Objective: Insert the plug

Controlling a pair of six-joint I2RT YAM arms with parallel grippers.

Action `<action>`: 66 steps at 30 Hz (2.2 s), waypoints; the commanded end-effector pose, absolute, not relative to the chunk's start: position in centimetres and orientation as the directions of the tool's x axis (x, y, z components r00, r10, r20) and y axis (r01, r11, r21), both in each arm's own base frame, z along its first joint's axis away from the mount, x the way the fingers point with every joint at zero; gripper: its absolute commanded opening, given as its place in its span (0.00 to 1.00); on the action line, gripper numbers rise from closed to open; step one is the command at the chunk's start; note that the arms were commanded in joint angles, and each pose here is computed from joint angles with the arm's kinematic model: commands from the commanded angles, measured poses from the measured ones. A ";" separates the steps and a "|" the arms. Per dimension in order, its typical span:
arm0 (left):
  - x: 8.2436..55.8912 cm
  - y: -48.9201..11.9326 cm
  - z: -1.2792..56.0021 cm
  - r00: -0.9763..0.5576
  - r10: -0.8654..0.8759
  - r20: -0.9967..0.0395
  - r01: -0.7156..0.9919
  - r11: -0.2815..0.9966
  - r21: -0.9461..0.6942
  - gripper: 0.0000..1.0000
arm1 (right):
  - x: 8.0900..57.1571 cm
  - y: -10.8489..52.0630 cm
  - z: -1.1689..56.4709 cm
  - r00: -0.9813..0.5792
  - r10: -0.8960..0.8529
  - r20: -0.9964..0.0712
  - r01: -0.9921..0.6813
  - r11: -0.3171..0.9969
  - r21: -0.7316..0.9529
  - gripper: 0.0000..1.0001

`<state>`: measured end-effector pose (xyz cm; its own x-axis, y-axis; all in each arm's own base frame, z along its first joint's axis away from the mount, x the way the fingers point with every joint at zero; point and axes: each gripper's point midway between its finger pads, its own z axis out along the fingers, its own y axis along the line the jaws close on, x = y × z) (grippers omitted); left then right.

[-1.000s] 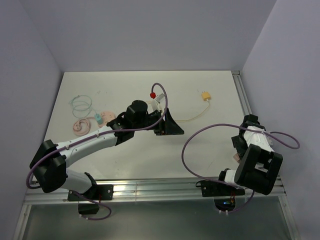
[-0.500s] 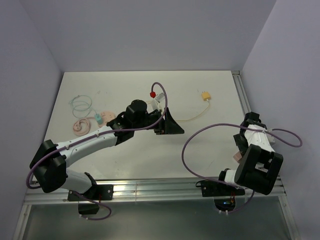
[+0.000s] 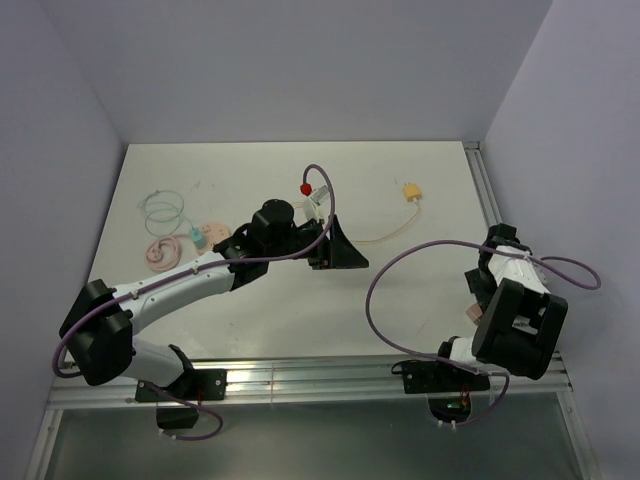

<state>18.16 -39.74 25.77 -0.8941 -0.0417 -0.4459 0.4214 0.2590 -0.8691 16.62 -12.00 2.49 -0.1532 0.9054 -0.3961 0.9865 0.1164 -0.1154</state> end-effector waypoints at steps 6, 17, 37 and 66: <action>18.0 -39.6 27.4 -0.881 -0.061 -0.469 0.449 0.201 -0.871 0.74 | 17.6 -11.6 2.0 -0.168 0.898 -0.406 0.984 0.132 -0.116 0.82; 18.2 -39.4 27.5 -0.875 -0.074 -0.478 0.455 0.209 -0.866 0.74 | 18.4 -11.7 1.9 -0.184 0.887 -0.424 0.983 0.155 -0.102 0.54; 21.2 -36.0 25.2 -0.804 -0.202 -0.559 0.462 0.378 -0.802 0.73 | 27.6 -7.5 7.2 -0.329 0.822 -0.465 0.843 0.478 0.248 0.00; 20.3 -29.0 24.6 -0.471 -0.430 -0.771 0.488 0.601 -0.633 0.70 | 30.0 25.2 21.4 -0.827 0.460 -0.322 -0.058 0.500 0.864 0.00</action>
<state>19.56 -30.10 22.29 -0.5965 -0.3632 -0.7157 0.4681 0.5670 -0.6778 30.54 22.73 17.57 -0.8255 0.4811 -0.2953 0.0601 0.5951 0.8014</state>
